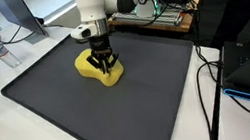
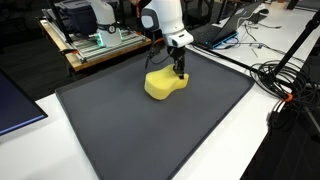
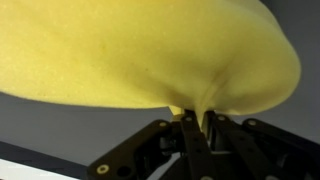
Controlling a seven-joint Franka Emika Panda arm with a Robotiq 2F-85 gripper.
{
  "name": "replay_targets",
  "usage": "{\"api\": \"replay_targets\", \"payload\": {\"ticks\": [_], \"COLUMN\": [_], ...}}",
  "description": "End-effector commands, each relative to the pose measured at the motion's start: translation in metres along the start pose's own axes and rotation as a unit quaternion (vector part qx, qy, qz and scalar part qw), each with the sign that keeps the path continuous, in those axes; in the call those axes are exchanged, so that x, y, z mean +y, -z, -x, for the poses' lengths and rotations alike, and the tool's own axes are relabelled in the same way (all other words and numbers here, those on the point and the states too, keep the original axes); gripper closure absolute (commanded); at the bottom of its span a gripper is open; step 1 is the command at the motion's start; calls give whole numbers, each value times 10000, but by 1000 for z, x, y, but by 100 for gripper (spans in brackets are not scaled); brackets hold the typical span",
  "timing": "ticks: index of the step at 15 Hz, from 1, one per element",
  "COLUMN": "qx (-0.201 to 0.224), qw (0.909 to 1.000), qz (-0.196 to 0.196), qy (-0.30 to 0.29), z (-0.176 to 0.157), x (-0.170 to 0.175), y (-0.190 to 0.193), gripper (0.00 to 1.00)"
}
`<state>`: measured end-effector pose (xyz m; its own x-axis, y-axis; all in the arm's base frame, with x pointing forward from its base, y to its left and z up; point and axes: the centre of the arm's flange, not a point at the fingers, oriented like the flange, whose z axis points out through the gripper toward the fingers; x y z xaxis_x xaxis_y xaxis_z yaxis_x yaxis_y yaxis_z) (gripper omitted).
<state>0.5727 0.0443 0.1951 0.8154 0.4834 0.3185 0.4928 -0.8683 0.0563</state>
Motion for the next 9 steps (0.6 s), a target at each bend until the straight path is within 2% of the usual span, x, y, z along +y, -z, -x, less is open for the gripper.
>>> {"api": "replay_targets", "payload": {"ticks": [1,5,6,7,9], "qx": [-20,-50,1,-19,30], "qw": [10000,10000,10000,10000,10000], "qz": [44,4,-32,14,10], "qy": [-66,-39,-51,-43,-65], "z": [7,8,7,7,7], "x": [-3,-5,-5,-6,-6], "y": [11,11,13,13,15], "gripper": [90,90,64,63,50]}}
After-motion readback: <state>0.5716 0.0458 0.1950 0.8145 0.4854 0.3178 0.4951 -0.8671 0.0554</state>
